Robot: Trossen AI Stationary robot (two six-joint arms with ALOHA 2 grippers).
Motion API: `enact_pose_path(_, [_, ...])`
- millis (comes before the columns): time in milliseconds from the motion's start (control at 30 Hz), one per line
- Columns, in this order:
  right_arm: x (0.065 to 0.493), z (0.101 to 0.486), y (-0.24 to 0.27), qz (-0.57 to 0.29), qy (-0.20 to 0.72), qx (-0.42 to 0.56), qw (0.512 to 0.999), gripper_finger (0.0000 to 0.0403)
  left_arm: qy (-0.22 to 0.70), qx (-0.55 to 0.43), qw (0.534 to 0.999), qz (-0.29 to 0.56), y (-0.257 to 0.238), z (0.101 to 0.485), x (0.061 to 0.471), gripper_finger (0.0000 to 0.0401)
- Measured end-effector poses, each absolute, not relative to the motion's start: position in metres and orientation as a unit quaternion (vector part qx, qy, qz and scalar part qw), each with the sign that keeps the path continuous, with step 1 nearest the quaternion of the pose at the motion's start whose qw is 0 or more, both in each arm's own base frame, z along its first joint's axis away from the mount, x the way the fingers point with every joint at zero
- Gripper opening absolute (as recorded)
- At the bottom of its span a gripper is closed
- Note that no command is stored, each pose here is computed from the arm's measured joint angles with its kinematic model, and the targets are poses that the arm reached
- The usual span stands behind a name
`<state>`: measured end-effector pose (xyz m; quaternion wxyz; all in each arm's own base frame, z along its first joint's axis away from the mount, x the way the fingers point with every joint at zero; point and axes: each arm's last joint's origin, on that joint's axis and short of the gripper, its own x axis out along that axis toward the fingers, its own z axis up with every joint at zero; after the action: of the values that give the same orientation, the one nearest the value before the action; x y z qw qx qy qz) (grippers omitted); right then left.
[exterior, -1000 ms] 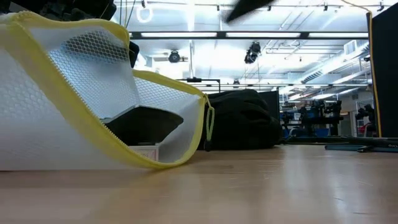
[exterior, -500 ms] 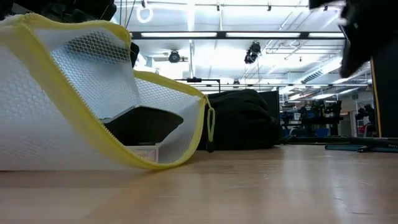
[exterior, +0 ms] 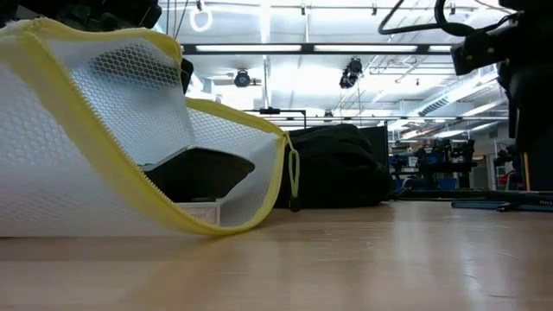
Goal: Unpack backpack
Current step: Put the pen into the yellow zip bag
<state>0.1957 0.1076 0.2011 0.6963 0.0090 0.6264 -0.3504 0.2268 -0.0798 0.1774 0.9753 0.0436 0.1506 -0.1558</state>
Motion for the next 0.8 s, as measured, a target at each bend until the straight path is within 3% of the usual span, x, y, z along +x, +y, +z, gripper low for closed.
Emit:
enact_pose_path(300, [0.175,0.2,0.073,-0.288,0.587,0.122,0.747,0.0233,0.151,0.045,0.975,-0.156,-0.08,0.177,0.227,0.0])
enact_pose_path(533, [0.168,0.18,0.065,-0.306,0.554,0.1,0.768,0.0237,0.153,0.046,0.975,-0.156,-0.08,0.177,0.227,0.0])
enact_pose_path(800, [0.158,0.16,0.063,-0.314,0.573,0.126,0.746,0.021,0.153,0.044,0.975,-0.154,-0.08,0.177,0.227,0.0])
